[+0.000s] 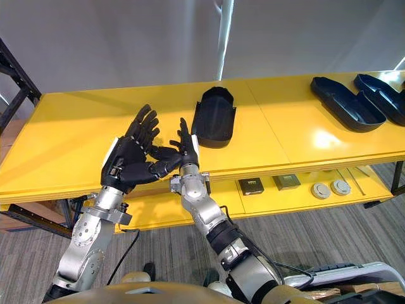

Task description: Walk over and take three plastic housings, then place them on the shelf

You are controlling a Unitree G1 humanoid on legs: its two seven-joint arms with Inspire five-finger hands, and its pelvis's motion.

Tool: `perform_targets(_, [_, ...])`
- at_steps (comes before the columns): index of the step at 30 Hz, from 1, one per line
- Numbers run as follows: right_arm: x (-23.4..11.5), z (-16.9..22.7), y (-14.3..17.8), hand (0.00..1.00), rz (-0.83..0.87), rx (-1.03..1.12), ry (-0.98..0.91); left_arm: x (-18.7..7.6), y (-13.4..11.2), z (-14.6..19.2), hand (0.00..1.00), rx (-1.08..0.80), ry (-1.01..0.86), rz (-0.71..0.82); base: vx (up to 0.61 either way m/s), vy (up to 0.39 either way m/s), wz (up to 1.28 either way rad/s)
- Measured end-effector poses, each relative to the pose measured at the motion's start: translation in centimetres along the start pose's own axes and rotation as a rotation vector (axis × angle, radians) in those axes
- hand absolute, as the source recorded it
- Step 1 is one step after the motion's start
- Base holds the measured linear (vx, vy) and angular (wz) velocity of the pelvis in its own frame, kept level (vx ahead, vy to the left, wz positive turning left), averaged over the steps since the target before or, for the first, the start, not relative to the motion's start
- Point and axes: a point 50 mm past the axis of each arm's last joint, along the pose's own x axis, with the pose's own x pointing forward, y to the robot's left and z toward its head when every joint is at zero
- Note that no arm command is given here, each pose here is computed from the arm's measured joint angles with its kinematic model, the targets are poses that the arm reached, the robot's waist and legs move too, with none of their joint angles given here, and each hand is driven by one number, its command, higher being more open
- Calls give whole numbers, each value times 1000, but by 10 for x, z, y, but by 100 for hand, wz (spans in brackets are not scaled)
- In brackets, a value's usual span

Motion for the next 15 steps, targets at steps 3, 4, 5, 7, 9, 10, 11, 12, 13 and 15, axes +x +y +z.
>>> perform_targets(3, [1,1,-3,100,-17,6,-3,-1,0,-7,100,-4,31,-8,0,0,0])
perform_targets(4, [1,1,-3,100,-17,6,-3,-2,1,-9,100,-3,38,-7,0,0,0])
perform_targets(5, [1,1,-4,100,-18,6,-2,-2,1,-9,100,-3,40,-6,0,0,0])
perform_targets(7, [1,1,-4,100,-19,7,-3,-2,1,-10,100,-4,44,-10,0,0,0])
perform_targets(9, [-1,-3,-7,100,-35,22,-3,-2,-3,-12,100,-12,51,-24,0,0,0])
perform_targets(10, [-2,-4,-8,100,-41,27,-2,-2,-4,-12,100,-13,52,-29,0,0,0])
perform_targets(11, [-4,-6,-9,100,-53,33,-2,-1,-5,-13,100,-15,52,-35,25,14,-4])
perform_targets(12, [-5,-6,-10,100,-58,34,-4,-1,-5,-13,100,-16,52,-37,18,16,-7])
perform_targets(13, [-5,-6,-10,100,-62,34,-4,-1,-6,-13,100,-17,52,-40,5,14,-9])
perform_targets(15, [-5,-7,-12,100,-76,35,-4,-1,-8,-14,100,-21,55,-49,-5,9,-5])
